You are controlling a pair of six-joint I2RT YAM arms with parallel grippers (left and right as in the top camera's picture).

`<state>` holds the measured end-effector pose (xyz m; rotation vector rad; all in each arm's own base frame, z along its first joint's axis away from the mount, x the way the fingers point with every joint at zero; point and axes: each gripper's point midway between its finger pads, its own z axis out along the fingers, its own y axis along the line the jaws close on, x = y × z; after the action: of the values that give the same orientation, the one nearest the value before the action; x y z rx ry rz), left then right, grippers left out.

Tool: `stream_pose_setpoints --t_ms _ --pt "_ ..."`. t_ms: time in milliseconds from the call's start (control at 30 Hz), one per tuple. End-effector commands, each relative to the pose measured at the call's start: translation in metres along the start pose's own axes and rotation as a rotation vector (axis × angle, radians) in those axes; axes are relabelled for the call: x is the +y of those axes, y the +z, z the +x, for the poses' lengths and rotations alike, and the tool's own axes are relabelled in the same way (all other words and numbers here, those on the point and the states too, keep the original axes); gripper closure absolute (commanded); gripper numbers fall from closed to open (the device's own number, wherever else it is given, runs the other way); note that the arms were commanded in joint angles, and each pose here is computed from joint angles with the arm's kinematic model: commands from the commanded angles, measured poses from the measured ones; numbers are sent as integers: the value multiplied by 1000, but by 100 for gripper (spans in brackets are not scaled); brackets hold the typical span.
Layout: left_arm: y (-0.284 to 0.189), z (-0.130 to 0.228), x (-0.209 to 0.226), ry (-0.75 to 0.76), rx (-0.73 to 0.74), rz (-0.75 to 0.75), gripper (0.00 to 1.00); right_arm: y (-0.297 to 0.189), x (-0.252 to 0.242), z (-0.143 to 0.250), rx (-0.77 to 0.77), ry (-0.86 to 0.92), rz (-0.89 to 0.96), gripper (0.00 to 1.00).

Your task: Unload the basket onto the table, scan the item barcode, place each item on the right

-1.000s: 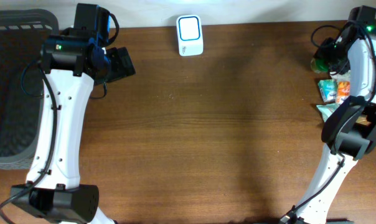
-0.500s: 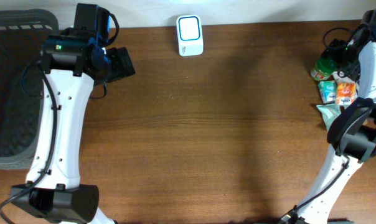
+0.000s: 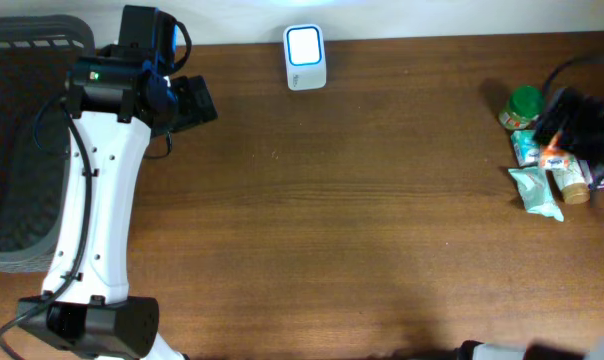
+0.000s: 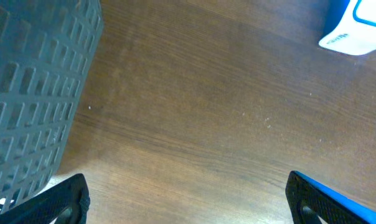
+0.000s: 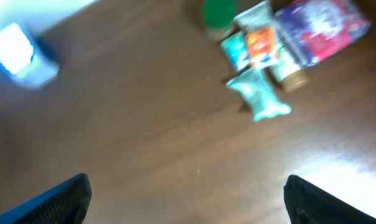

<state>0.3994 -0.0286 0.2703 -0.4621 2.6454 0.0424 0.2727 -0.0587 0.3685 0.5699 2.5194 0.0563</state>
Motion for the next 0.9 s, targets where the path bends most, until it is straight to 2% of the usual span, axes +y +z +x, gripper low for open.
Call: stream_pose_setpoints --t_ms 0,67,167,300,567,667,800,867 --pt "-7 -4 4 4 -24 0 1 -32 14 58 -31 -124 -65 1" --pt "-7 -4 4 4 -24 0 1 -34 8 108 0 -163 -92 1" --pt "-7 -4 4 4 -24 0 1 -28 -1 161 46 -157 -141 1" --pt "-7 -4 4 4 -24 0 1 -19 -15 205 45 -157 -154 1" --pt "-7 -4 4 4 -24 0 1 -19 -15 207 26 -162 -160 1" --pt "-7 -4 4 4 -24 0 1 -4 -7 192 -49 -177 -190 1" --pt "-7 -4 4 4 -24 0 1 31 20 189 -206 -420 -345 1" --pt "-7 -4 4 4 -24 0 1 56 26 181 -342 -450 -376 1"
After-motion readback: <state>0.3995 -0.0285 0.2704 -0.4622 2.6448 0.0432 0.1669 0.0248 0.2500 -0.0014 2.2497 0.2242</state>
